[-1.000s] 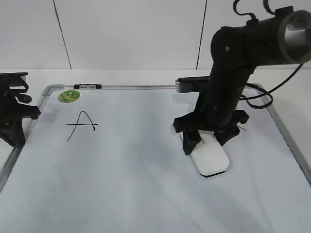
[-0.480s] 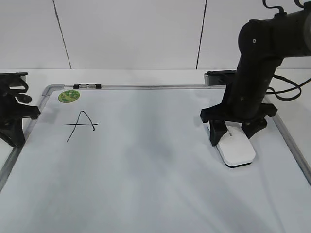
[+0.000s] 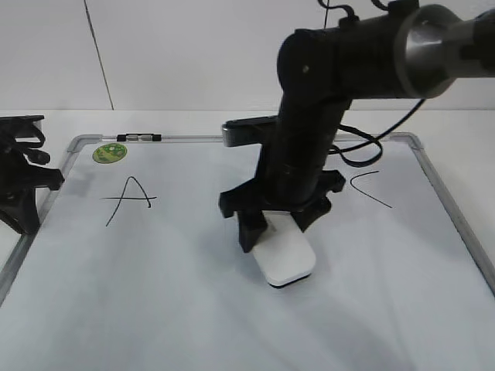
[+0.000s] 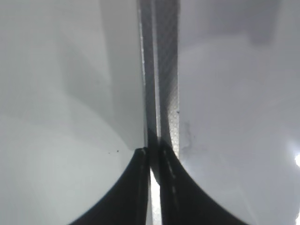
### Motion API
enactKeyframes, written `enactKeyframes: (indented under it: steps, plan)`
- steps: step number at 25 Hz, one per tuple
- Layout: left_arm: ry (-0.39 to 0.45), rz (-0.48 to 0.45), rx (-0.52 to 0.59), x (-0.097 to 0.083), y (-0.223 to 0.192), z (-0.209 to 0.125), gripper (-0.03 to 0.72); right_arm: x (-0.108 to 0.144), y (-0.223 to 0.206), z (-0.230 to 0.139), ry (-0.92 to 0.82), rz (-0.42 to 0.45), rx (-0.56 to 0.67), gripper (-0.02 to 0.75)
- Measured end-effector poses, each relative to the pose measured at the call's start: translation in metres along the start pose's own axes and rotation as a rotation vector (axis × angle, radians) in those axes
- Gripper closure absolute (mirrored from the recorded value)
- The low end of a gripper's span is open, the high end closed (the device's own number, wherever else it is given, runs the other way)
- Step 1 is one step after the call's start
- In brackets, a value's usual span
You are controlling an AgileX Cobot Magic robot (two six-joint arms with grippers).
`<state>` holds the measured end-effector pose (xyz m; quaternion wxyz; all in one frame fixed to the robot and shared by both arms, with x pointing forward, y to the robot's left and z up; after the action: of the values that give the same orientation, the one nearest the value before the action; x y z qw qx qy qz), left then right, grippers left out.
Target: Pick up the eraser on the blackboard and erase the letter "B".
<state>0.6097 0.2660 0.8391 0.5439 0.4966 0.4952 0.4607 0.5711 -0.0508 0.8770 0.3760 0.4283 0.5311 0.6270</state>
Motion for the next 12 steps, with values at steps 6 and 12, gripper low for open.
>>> enactKeyframes:
  steps: [6,12]
  plan:
    - [0.001,-0.002,0.000,0.000,0.000,0.000,0.665,0.024,0.009,0.003,0.045,0.021,-0.017,0.205]
    - [0.001,-0.002,0.000,0.000,0.000,0.000,0.665,0.016,-0.009,-0.002,0.050,-0.013,0.041,0.205]
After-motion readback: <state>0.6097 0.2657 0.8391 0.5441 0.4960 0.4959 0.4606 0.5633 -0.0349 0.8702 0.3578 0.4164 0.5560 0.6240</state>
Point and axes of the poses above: a point on each arm's last joint axis where the gripper is mounted, y pointing back along that axis away from the gripper, x along the wrist's bending axis when the last joint is at zero, z = x × y, the point moved 9 cm from there along -y, pointing out along that axis toward the gripper, and after that the axes turned 3 degrees about -y, right-handed, at the moved point
